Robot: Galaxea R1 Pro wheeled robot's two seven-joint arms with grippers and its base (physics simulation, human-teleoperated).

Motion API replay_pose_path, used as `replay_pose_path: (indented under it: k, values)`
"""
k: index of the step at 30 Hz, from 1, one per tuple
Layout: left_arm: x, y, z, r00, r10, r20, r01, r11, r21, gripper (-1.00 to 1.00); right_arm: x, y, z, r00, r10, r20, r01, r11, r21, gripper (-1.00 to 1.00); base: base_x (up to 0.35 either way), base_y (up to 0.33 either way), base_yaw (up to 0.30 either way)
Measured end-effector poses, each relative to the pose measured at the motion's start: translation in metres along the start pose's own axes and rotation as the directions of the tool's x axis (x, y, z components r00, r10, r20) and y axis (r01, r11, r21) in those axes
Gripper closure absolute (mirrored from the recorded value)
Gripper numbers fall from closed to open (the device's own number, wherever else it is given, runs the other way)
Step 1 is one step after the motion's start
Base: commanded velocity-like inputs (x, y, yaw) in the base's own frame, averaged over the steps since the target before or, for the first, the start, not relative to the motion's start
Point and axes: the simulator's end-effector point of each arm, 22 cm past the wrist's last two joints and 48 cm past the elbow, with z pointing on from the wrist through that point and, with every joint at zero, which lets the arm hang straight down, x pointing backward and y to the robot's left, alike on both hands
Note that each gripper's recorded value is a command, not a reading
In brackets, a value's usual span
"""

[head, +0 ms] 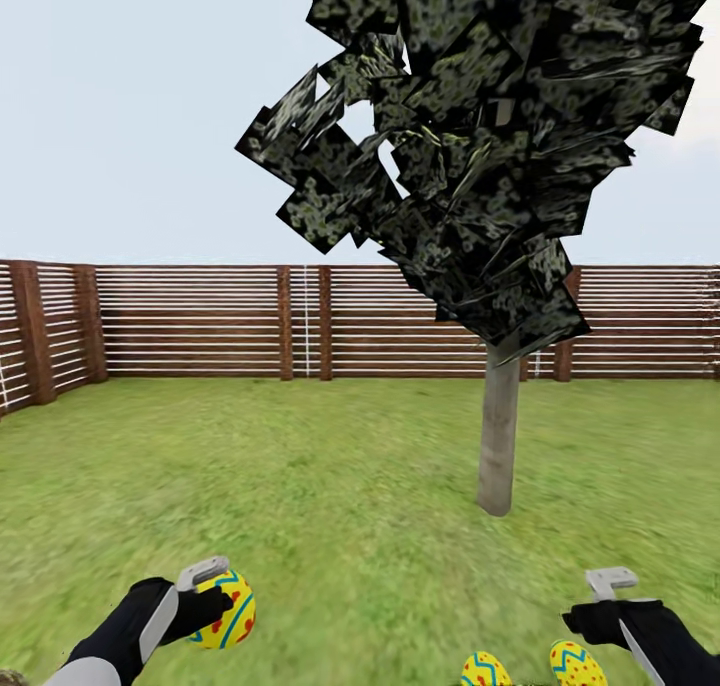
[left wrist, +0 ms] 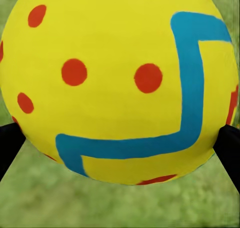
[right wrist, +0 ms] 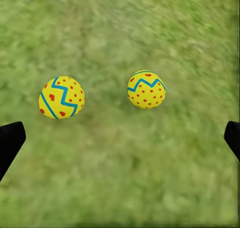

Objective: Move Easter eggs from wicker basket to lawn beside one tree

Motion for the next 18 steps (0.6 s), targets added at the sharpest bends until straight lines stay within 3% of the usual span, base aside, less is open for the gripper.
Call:
replay_pose_path:
  k: [18]
  values:
    - [-0.002,-0.011,-0.005,1.0,0.002,0.011,-0.003,1.0,0.017,1.0,-0.008,-0.029,-0.01,1.0,-0.001,0.021,0.0,0.999,0.038,-1.0,0.0,0.0,-0.252]
